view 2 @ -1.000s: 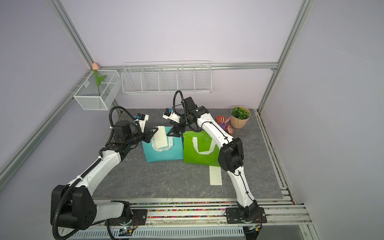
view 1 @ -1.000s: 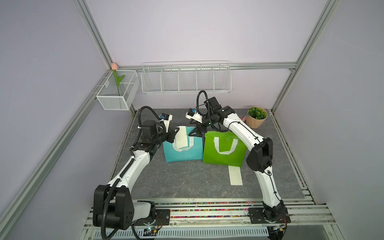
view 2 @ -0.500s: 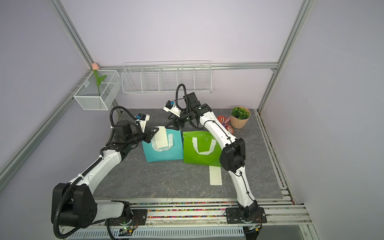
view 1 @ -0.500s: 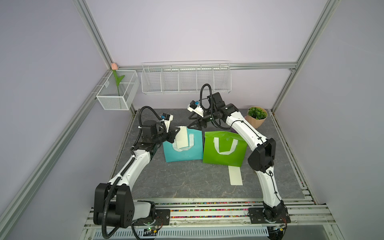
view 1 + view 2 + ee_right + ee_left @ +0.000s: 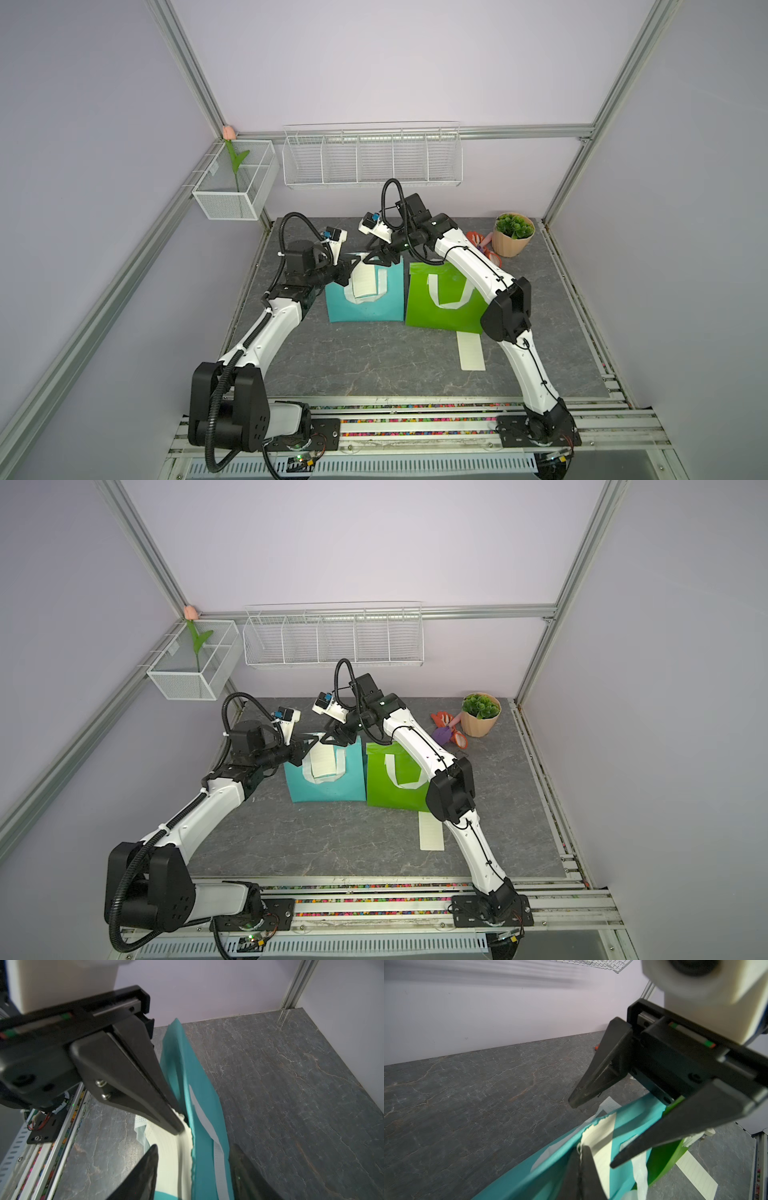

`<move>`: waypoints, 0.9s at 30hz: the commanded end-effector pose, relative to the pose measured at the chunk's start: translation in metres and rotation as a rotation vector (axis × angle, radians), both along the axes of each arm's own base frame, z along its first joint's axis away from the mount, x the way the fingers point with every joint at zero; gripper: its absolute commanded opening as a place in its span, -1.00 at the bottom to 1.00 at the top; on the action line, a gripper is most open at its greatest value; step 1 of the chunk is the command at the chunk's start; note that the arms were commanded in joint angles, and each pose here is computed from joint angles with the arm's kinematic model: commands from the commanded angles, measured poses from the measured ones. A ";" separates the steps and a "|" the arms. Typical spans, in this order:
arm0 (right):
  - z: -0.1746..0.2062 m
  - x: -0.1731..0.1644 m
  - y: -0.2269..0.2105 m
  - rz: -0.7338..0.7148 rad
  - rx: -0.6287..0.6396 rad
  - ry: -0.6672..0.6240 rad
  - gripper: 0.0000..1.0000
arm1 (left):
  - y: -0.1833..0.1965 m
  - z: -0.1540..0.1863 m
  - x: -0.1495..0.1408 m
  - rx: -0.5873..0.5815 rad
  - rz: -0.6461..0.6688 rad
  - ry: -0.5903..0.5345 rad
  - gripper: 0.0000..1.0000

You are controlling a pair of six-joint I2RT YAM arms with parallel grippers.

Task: Staple the receipts to the bags
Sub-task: Hold the receipt from the takeout bag.

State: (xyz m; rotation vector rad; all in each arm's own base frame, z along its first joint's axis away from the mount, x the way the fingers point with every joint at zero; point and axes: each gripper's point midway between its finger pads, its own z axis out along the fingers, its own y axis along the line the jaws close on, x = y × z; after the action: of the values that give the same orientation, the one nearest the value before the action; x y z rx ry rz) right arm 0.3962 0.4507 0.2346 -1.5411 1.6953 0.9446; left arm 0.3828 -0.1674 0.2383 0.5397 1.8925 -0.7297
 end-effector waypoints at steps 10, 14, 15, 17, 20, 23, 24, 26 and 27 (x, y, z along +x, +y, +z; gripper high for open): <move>-0.003 0.001 -0.004 -0.006 -0.043 -0.027 -0.36 | -0.002 0.009 0.002 0.018 -0.013 -0.052 -1.00; -0.005 -0.001 -0.004 0.000 -0.053 -0.036 -0.51 | -0.003 0.012 0.004 0.020 -0.013 -0.061 -1.00; -0.005 -0.001 -0.003 0.000 -0.054 -0.039 -0.56 | -0.004 0.011 0.005 0.032 -0.018 -0.059 -1.00; -0.004 -0.001 -0.003 0.002 -0.056 -0.048 -0.64 | -0.006 0.009 0.007 0.048 -0.024 -0.052 -1.00; -0.005 -0.003 -0.002 0.008 -0.063 -0.062 -0.78 | -0.006 0.009 0.008 0.055 -0.028 -0.054 -1.00; -0.003 -0.006 0.000 0.020 -0.058 -0.064 -0.87 | -0.003 0.008 0.011 0.069 -0.011 -0.063 -1.00; -0.003 -0.006 -0.001 0.022 -0.056 -0.064 -0.87 | -0.003 0.008 0.012 0.074 -0.007 -0.067 -1.00; -0.001 -0.007 0.000 0.029 -0.051 -0.064 -0.87 | 0.000 0.007 0.015 0.084 0.009 -0.068 -1.00; 0.000 -0.008 0.000 0.033 -0.048 -0.066 -0.87 | 0.001 0.006 0.015 0.088 0.018 -0.068 -1.00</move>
State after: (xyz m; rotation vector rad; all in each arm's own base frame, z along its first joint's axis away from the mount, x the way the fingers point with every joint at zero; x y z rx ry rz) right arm 0.3957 0.4484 0.2309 -1.5798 1.6998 0.8605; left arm 0.3910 -0.1682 0.2373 0.5799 1.8895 -0.6657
